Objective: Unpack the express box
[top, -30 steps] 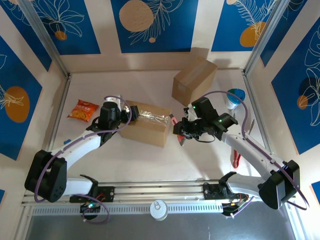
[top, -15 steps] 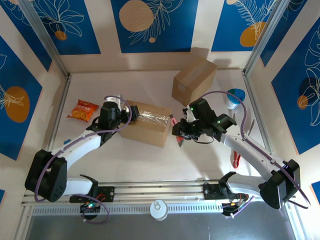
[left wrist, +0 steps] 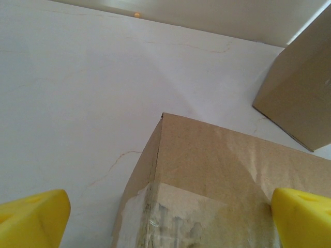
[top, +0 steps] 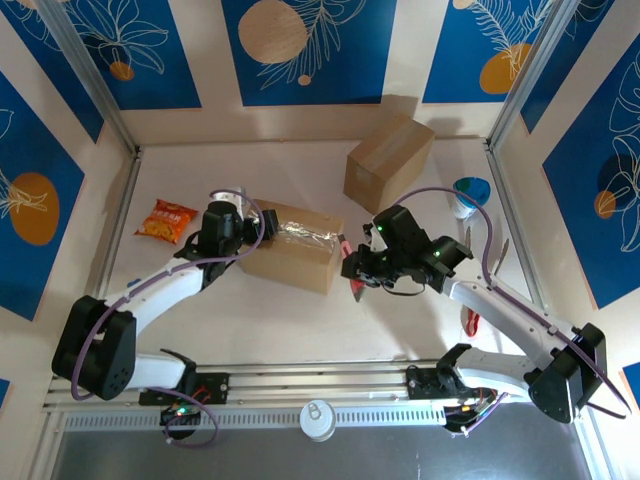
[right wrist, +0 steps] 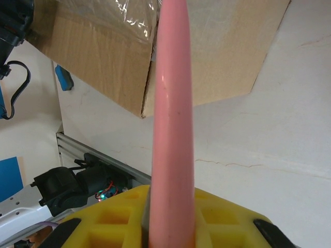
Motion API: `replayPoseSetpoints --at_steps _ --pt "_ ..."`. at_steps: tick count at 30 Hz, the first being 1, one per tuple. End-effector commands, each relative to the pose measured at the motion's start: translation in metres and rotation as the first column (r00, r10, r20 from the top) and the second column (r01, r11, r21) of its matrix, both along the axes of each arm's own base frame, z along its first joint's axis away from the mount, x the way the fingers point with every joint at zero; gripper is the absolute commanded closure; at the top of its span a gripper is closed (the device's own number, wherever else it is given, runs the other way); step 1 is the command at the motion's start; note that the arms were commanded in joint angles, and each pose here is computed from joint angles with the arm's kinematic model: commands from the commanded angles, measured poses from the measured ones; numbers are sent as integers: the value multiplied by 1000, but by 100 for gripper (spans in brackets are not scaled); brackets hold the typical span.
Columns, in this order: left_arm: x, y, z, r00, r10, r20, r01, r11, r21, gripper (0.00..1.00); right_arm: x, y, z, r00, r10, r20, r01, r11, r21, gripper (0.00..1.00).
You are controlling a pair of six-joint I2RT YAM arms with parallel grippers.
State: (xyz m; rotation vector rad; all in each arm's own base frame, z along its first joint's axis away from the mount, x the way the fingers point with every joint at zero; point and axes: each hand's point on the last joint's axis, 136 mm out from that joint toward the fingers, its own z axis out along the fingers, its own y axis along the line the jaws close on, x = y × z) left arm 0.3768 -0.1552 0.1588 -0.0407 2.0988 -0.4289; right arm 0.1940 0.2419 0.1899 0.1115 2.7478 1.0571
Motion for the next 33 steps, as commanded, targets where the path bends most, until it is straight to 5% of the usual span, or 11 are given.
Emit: replayPoseSetpoints --at_steps 1,33 --pt "-32 16 -78 968 35 -248 -4 992 122 2 -21 5 -8 997 41 -70 -40 999 16 100" --pt "-32 17 -84 964 42 -263 -7 991 133 2 -53 26 2 993 90 -78 -87 995 42 100"
